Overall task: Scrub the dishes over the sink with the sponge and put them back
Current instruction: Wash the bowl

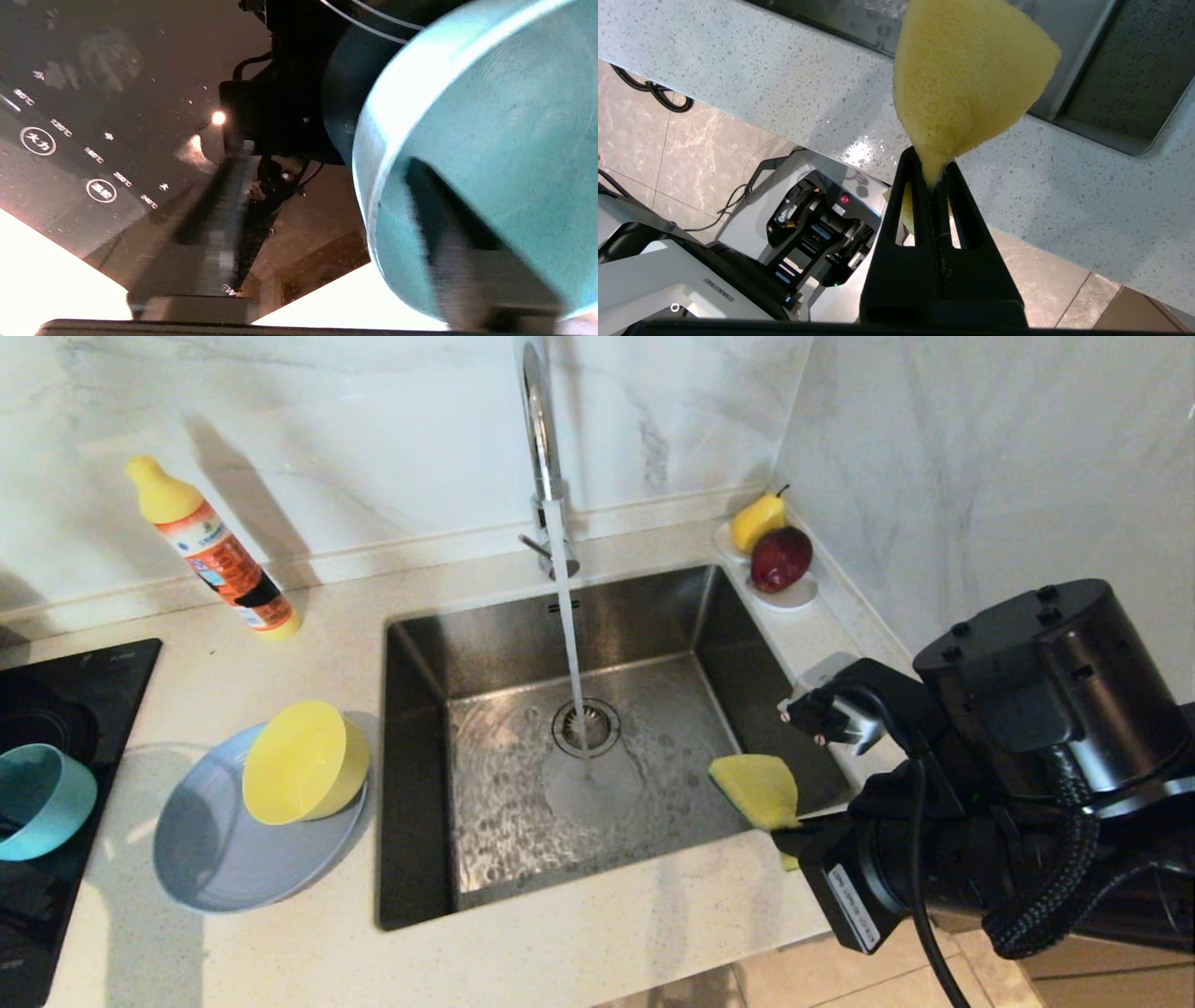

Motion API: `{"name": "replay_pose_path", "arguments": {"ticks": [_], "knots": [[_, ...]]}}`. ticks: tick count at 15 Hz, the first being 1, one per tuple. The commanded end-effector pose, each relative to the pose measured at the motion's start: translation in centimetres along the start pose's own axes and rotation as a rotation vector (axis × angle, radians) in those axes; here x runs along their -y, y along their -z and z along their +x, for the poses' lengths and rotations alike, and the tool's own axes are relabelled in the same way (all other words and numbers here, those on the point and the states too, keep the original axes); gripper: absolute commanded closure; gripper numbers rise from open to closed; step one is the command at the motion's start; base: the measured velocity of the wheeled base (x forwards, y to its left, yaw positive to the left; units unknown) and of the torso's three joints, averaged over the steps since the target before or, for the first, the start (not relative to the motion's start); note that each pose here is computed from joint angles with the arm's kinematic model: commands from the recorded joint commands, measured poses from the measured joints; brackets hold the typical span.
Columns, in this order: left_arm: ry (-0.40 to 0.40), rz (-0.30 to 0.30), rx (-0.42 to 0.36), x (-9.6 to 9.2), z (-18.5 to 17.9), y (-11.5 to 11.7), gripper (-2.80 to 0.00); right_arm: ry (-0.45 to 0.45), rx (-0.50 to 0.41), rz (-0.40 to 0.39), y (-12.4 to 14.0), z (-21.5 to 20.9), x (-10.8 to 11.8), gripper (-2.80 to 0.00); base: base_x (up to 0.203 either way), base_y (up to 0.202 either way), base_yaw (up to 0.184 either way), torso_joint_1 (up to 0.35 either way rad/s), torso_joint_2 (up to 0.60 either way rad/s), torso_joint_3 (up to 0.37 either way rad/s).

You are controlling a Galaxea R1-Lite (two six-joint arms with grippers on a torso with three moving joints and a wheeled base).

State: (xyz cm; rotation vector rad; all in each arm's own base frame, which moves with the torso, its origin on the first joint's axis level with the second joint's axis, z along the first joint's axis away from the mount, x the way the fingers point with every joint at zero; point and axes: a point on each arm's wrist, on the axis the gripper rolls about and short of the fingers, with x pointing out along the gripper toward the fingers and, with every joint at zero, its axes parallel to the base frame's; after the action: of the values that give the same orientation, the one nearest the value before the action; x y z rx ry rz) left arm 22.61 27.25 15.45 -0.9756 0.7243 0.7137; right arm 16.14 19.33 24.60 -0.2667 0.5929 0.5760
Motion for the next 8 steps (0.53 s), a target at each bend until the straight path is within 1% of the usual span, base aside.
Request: {"name": "replay_pose_path", "arguments": {"ticks": [1,3,6,8], "knots": [[-0.001,-0.010,-0.005,-0.1,0.3,-0.1,0.00,0.001,-0.003,0.000,0.0,0.1,0.0,0.00,0.000,0.000,0.000,0.000,0.00,0.000],[0.000,-0.010,-0.002,0.0,0.1,-0.1,0.00,0.002,-0.005,-0.001,0.1,0.1,0.0,0.00,0.000,0.000,0.000,0.000,0.00,0.000],[0.014,-0.002,0.022,0.6,-1.0,-0.5,0.00,0.001,-0.003,0.000,0.1,0.0,0.0,0.00,0.000,0.000,0.000,0.000,0.00,0.000],[0.020,-0.001,0.015,1.1,-2.0,-0.7,0.00,0.001,0.000,0.001,0.0,-0.1,0.0,0.00,0.000,0.000,0.000,0.000,0.00,0.000]]}}
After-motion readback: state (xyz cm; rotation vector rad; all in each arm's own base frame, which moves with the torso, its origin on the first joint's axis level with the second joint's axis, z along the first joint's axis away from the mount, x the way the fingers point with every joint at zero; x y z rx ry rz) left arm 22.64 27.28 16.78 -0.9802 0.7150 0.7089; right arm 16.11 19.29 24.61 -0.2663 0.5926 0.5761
